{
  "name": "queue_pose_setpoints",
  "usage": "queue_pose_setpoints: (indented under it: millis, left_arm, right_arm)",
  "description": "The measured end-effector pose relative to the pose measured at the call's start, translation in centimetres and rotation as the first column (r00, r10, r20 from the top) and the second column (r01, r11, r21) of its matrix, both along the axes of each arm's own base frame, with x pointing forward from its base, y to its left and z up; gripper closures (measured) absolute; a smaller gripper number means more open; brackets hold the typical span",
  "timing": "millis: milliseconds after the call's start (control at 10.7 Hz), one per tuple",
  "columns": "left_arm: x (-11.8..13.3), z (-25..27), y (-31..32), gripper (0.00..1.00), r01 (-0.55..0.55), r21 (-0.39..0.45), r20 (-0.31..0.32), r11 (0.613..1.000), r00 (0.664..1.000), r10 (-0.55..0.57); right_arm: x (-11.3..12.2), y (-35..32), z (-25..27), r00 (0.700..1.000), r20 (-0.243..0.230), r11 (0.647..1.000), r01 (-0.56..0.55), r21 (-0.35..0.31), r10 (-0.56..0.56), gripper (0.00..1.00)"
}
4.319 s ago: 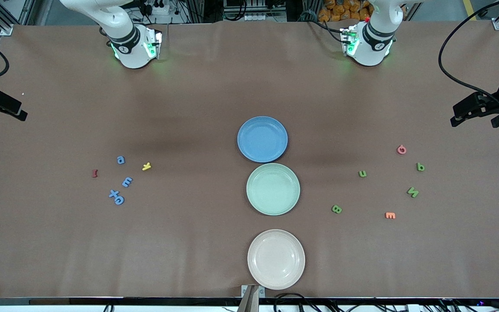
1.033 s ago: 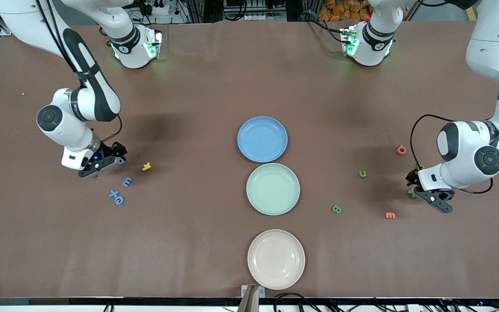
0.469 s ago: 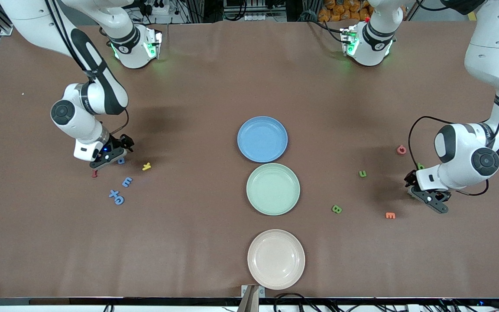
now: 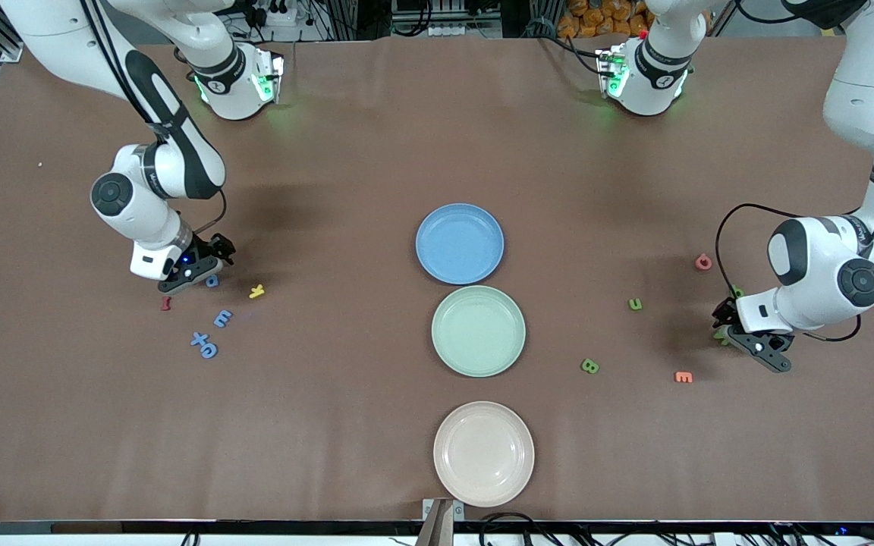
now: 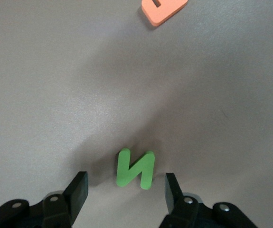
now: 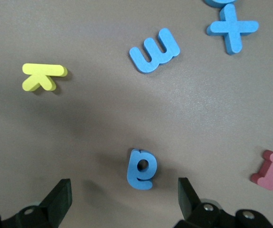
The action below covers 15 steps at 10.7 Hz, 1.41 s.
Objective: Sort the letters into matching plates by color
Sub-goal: 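Grasp blue g with the right gripper while the left gripper grasps green n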
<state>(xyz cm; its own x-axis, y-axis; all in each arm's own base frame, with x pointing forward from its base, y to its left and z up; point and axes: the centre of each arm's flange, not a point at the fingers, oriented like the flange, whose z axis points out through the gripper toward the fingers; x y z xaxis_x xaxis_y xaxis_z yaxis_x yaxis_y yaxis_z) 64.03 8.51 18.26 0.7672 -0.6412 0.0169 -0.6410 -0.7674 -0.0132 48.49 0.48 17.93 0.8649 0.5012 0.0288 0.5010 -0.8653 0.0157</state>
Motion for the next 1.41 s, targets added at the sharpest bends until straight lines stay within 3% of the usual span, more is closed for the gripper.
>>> queue_pose_setpoints:
  millis: [469,563,751,1127,1221,1408]
  left_arm:
    - [0.0,-0.1,-0.4,0.33,0.005,-0.005,0.0,1.0,1.0,-0.005]
    - [0.0,-0.2,-0.4,0.35,0.005,-0.005,-0.002,1.0,1.0,-0.005]
    - [0.0,-0.4,-0.4,0.37,0.005,-0.006,-0.004,1.0,1.0,-0.005]
    - [0.1,-0.5,-0.4,0.41,0.004,-0.007,-0.003,1.0,1.0,-0.004]
    - [0.1,-0.5,-0.4,0.44,0.004,-0.007,-0.001,1.0,1.0,-0.004]
    - [0.3,-0.2,-0.3,0.65,0.003,-0.006,0.005,1.0,1.0,-0.003]
  right_arm:
    - [-0.1,0.0,-1.4,1.0,0.014,1.0,0.0,-0.002,0.0,0.09]
    - [-0.1,0.0,-1.4,1.0,0.015,1.0,0.0,-0.002,0.0,0.16]
    - [-0.1,0.1,-1.3,1.0,0.016,1.0,-0.002,-0.002,0.002,0.19]
    - [0.2,0.1,-0.9,1.0,0.027,1.0,-0.002,-0.001,0.002,0.42]
    - [0.2,0.1,-0.8,1.0,0.028,1.0,-0.001,-0.001,0.001,0.47]
    - [0.3,0.0,-0.7,1.0,0.03,1.0,0.001,-0.001,-0.001,0.51]
